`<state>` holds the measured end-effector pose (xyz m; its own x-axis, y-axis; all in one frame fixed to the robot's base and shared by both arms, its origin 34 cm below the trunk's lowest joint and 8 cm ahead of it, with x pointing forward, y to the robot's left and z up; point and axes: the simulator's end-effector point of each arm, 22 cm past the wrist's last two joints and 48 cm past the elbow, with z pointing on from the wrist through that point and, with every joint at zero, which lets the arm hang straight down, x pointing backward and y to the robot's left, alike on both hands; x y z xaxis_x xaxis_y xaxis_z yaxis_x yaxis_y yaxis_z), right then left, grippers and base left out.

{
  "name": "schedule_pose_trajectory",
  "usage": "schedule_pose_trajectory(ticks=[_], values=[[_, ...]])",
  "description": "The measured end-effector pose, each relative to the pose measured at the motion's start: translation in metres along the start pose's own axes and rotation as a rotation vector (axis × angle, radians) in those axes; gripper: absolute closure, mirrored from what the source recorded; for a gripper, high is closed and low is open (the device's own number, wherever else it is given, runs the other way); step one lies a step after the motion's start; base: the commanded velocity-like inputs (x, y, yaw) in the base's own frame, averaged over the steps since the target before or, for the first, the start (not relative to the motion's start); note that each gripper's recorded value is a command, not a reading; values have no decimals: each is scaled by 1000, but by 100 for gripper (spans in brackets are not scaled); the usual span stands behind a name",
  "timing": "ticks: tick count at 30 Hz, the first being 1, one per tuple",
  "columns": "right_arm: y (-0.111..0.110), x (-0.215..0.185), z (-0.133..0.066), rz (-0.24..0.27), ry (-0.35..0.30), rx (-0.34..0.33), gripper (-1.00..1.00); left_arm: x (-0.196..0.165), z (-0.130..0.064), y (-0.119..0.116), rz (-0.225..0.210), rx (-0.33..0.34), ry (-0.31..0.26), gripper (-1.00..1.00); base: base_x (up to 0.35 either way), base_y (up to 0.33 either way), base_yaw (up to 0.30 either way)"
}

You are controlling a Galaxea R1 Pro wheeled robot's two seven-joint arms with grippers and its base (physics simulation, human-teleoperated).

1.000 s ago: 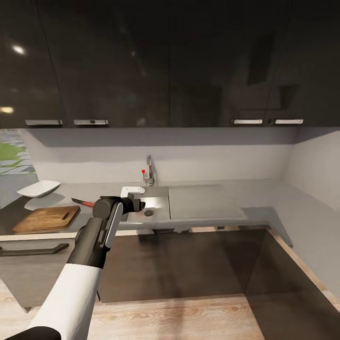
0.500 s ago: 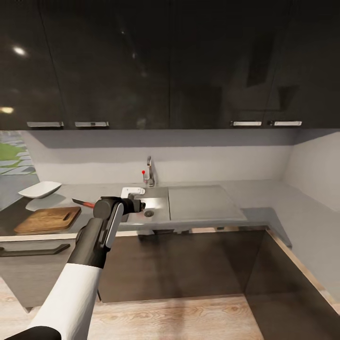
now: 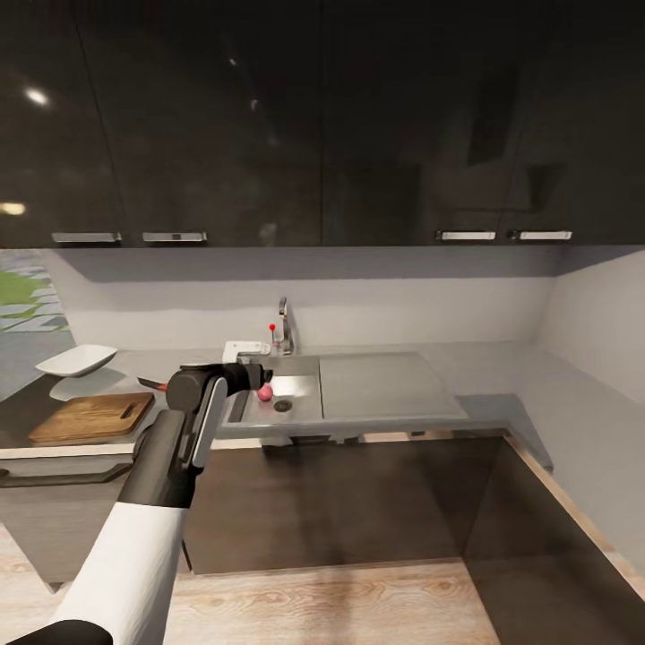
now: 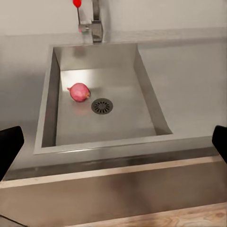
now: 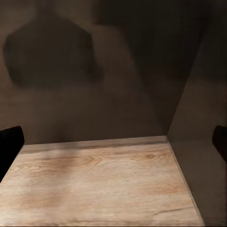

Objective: In the kitchen, take the Vidalia onion out of the sink, dice it on the chopping board with the paring knife, put the diced onion into the bowl on the countertop, then place both the paring knife and the chopping board into the sink.

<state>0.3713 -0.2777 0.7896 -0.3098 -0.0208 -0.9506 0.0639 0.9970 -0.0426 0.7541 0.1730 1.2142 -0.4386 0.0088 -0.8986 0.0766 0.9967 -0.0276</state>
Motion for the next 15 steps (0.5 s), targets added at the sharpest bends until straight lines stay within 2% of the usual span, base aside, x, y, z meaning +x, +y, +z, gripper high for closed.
schedule_pose_trajectory(ticks=[5,15], values=[[0,20,-11,-2,51,1,-100,1,0,-1,2,1,3,-100,174,0,0],[1,44,-26,-3,118,0,-100,5,3,-3,6,3,12,-100,306,0,0]])
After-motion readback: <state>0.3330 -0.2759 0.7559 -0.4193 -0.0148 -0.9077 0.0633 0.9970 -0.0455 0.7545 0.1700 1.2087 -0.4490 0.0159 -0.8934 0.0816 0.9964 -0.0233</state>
